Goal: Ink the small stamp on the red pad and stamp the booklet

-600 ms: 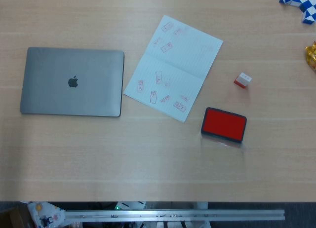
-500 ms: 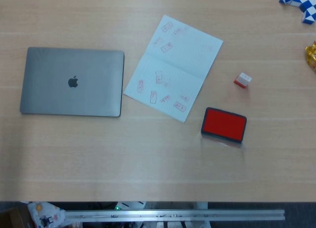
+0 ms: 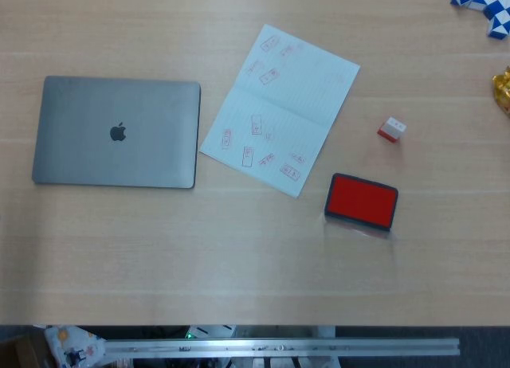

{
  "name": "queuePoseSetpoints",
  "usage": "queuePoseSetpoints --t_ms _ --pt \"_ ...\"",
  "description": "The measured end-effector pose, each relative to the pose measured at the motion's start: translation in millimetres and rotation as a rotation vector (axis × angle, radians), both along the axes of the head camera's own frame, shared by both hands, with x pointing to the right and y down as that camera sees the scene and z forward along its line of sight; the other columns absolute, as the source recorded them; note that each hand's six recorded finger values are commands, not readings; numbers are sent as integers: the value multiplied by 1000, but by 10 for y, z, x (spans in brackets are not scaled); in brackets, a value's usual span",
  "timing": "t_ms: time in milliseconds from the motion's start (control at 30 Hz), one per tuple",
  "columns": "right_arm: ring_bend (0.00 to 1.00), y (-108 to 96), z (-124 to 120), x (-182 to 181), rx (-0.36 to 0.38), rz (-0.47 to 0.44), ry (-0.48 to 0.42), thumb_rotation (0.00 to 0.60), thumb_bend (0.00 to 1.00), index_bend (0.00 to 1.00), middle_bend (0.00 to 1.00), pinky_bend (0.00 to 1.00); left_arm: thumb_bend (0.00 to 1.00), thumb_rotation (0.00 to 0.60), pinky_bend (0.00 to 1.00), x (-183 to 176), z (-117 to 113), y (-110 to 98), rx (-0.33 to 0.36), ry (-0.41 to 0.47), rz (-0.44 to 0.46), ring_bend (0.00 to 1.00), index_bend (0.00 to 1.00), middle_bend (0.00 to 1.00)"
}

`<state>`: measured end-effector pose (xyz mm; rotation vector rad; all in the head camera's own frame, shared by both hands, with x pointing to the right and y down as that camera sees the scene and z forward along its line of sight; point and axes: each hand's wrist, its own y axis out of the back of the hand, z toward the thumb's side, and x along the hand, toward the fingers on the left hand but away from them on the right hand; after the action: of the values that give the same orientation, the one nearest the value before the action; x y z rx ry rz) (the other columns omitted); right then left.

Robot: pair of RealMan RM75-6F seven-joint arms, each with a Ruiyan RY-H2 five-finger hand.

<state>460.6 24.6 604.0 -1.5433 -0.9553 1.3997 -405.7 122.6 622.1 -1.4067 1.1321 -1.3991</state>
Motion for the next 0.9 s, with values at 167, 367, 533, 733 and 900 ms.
queuePoseSetpoints --t_ms 167,367,533,733,900 --pt "383 -193 84 -248 -16 -47 28 600 287 553 477 505 203 600 149 -21 2 18 -6 1 -7 246 168 240" --pt "333 -337 342 -573 -55 -93 50 600 181 496 425 469 203 600 149 -18 10 23 -16 1 -4 246 168 240" --pt "311 -413 588 -803 -89 -129 69 600 157 488 409 420 203 600 149 23 24 12 -22 -3 11 246 168 240" --pt "304 -518 874 -999 -145 -157 95 600 156 487 402 405 202 600 149 60 59 8 -38 -6 24 246 168 240" --pt "304 -629 1086 -1130 -179 -188 147 600 156 488 402 403 203 600 149 65 61 7 -39 -7 25 246 168 240"
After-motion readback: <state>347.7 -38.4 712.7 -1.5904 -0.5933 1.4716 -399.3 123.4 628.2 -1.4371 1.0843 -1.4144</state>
